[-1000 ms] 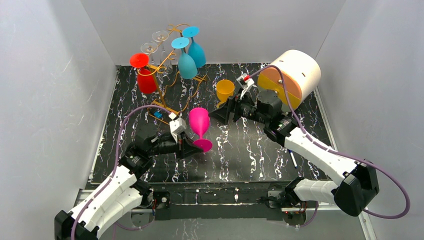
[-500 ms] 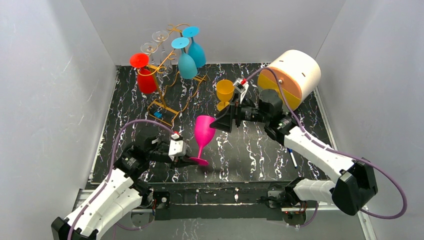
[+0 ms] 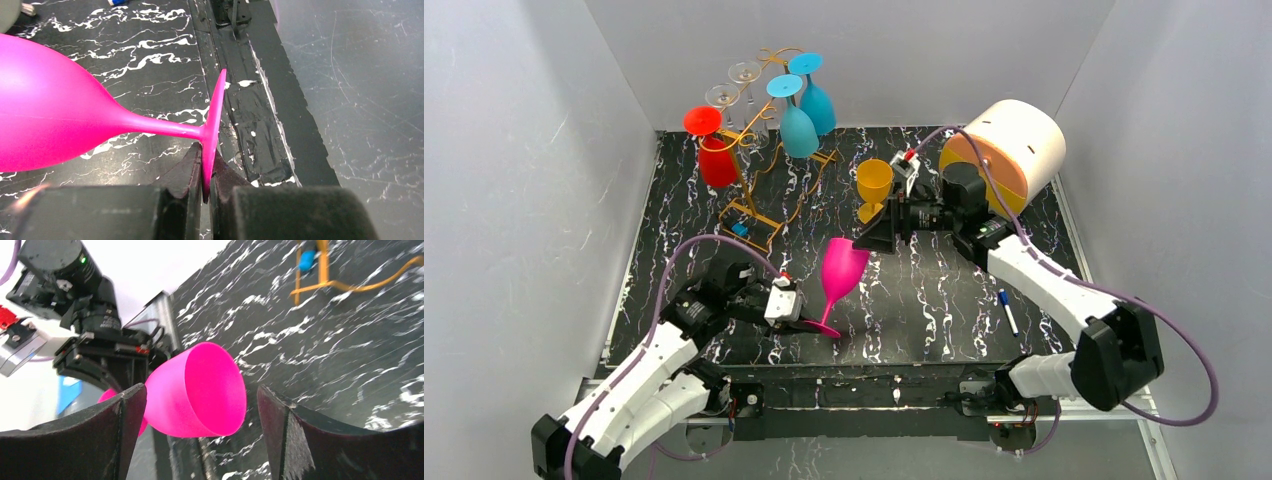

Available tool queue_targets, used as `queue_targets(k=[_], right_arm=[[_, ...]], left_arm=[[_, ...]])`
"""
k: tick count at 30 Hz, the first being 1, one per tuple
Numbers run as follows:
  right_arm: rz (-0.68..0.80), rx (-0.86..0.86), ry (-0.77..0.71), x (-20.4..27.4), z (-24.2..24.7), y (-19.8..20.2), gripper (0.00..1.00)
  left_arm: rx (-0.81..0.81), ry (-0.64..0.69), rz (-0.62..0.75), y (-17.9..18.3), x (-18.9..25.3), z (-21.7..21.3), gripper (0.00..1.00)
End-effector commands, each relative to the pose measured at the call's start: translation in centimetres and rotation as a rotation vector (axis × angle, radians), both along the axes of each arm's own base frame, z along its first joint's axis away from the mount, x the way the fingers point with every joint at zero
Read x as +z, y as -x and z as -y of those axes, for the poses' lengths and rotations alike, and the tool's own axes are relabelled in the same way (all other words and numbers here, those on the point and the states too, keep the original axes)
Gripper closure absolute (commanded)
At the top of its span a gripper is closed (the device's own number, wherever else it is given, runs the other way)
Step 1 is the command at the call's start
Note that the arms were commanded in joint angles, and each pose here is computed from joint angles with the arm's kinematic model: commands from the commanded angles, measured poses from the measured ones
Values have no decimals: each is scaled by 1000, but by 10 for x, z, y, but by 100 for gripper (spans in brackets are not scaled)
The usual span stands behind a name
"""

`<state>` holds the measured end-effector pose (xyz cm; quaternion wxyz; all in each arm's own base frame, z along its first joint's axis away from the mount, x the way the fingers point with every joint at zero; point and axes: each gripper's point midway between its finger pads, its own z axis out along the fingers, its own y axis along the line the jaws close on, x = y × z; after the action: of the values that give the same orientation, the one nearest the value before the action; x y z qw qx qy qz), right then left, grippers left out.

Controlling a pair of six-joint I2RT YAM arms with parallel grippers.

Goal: Take the wine glass off the wine glass rack
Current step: Place the wine glass at the center of the board.

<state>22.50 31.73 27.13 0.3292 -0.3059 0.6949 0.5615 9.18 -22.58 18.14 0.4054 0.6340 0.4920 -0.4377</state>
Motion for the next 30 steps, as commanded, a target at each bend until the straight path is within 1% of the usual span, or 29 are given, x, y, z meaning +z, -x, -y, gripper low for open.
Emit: queue_targets(k=[1, 3, 5, 6, 8, 10, 13, 14, 16, 19, 21, 22, 25, 27, 30], right_arm=[[-63, 265, -90, 26, -2, 40, 16], [-99, 298, -91, 24, -2, 45, 22], [-160, 241, -73, 15, -5, 38, 34], [-174, 240, -69, 12, -5, 37, 38], [-196, 291, -74, 15, -6, 41, 39], [-217, 353, -79, 20, -6, 47, 46], [-262, 381, -71, 17, -8, 48, 60], [-265, 390, -71, 17, -8, 50, 63], [-268, 387, -71, 17, -9, 50, 63], [-320, 320, -45, 13, -14, 40, 70], [-341, 366, -39, 15, -15, 44, 74], [-353, 382, -39, 16, -15, 46, 73], [-353, 395, -50, 19, -16, 50, 53], [-344, 407, -59, 19, -15, 53, 53], [-333, 439, -68, 22, -13, 57, 61]], left_arm=[[-84, 31, 74, 4, 13, 3, 100], [-75, 21, 87, 1, 10, 2, 100], [-79, 26, 88, 2, 12, 2, 100], [-84, 30, 86, 3, 13, 3, 100], [-95, 35, 78, 6, 15, 2, 100], [-104, 31, 76, 10, 13, 0, 100], [-125, 31, 70, 14, 10, -1, 100], [-133, 29, 71, 15, 9, -1, 100], [-138, 10, 71, 17, 5, -4, 100], [-120, -38, 72, 14, -3, -8, 100], [-122, -36, 80, 14, -2, -8, 100], [-124, -31, 79, 14, 0, -8, 100], [-134, -15, 48, 16, 11, -5, 100], [-141, -15, 63, 16, 16, -6, 100], [-125, -33, 71, 13, 14, -7, 100]])
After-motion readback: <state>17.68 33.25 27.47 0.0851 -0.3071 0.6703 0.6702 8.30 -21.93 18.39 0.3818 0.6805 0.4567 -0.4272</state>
